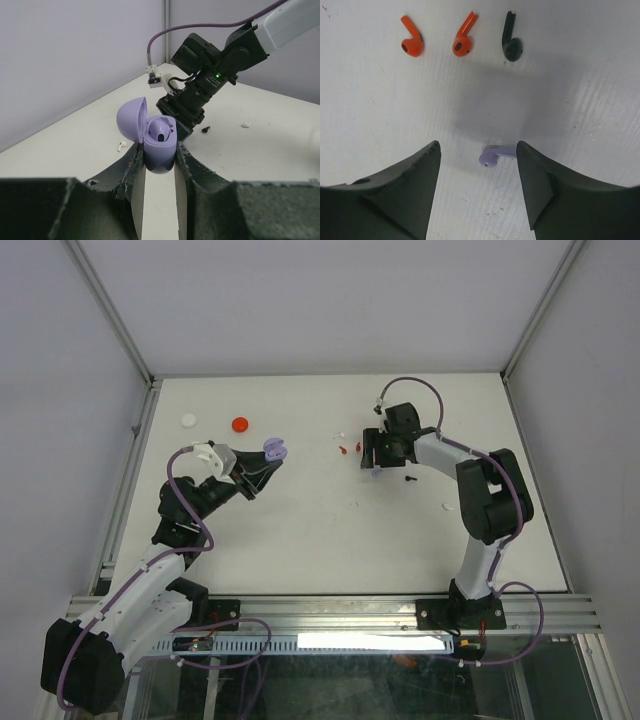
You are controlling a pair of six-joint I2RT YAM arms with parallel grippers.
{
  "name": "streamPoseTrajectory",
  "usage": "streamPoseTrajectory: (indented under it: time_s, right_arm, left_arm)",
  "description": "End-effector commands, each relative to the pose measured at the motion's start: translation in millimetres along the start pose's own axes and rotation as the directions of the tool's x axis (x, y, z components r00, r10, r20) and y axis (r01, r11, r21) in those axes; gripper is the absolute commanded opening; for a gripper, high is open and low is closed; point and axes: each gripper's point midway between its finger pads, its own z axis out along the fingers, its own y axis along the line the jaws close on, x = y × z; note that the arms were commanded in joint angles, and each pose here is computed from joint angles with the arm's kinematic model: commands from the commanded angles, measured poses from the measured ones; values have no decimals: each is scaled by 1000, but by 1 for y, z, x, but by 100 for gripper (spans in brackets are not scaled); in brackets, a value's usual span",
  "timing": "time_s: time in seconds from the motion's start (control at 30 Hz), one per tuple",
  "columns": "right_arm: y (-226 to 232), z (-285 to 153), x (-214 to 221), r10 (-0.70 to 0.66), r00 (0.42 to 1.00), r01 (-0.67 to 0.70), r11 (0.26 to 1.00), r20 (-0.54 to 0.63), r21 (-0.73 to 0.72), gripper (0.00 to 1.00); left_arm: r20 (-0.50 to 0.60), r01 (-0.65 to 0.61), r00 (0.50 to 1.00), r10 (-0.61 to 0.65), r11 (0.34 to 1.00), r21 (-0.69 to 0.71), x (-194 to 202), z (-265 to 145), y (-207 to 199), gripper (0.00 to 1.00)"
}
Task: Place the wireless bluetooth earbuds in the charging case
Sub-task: Pick up the earbud from the center of the board.
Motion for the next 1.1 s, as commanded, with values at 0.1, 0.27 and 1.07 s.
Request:
streamPoseTrajectory:
  time_s: [0.1,0.27,1.07]
  right_arm:
    - [7,-3,4,15,999,-17,999,-37,-36,65]
    - [9,-8,19,19,997,-23,998,-81,-53,65]
    - [29,-31,8,-77,996,80,993,-42,82,52]
  left_arm:
    - [60,-55,997,54,998,16,-27,5,0,0]
    - [61,-55,997,54,998,20,-28,5,-1,0]
    - [58,-50,997,49,998,24,-27,5,-1,0]
